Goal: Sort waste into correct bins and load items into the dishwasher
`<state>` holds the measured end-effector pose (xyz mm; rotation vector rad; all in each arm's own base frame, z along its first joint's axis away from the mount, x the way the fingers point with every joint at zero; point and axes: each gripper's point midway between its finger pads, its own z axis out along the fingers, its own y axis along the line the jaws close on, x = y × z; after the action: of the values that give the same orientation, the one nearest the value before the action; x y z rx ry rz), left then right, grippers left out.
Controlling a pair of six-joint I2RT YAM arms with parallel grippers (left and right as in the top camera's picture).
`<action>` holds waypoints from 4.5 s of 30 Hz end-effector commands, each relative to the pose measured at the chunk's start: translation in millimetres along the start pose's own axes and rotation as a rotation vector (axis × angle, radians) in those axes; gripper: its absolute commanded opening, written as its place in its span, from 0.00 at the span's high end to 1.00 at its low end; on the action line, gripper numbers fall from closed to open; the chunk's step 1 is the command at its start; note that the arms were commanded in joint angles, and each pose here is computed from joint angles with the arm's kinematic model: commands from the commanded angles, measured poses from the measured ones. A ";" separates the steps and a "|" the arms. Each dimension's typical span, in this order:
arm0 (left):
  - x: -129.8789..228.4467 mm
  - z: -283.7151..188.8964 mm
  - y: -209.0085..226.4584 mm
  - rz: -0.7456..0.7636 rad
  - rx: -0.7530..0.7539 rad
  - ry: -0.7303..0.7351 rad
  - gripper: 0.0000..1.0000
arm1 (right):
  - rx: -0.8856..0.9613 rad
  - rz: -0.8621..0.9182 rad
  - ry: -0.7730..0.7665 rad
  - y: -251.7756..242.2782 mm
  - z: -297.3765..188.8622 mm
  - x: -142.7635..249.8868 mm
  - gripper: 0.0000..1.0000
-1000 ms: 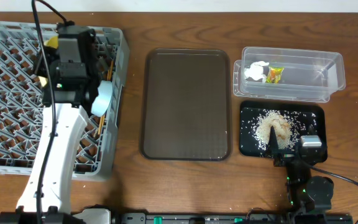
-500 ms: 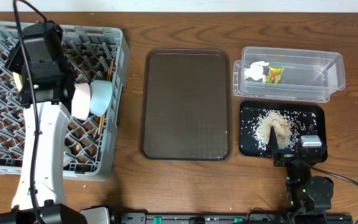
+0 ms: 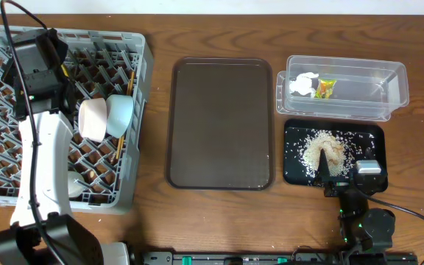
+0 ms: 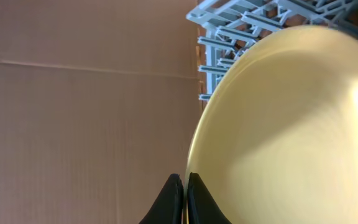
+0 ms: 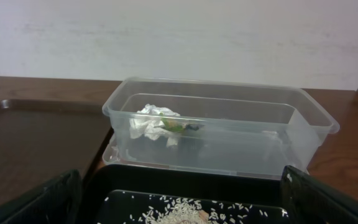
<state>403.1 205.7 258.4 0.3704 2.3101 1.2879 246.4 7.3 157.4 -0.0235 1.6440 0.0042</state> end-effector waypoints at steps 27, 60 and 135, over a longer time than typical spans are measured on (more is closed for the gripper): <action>-2.4 2.9 22.4 0.000 -0.090 -0.014 0.94 | 0.005 -0.007 0.000 -1.4 -0.2 0.4 0.01; -18.5 -70.2 -6.4 -0.532 0.115 -0.130 0.12 | 0.005 -0.007 0.000 -1.4 -0.2 0.4 0.01; 68.7 -188.9 -212.8 -0.982 0.672 -0.817 0.09 | 0.005 -0.007 0.000 -1.4 -0.2 0.4 0.01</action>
<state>245.1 -11.7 153.9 -0.0624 1.6687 -0.1298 246.4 7.2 157.6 -0.0232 1.6432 0.0039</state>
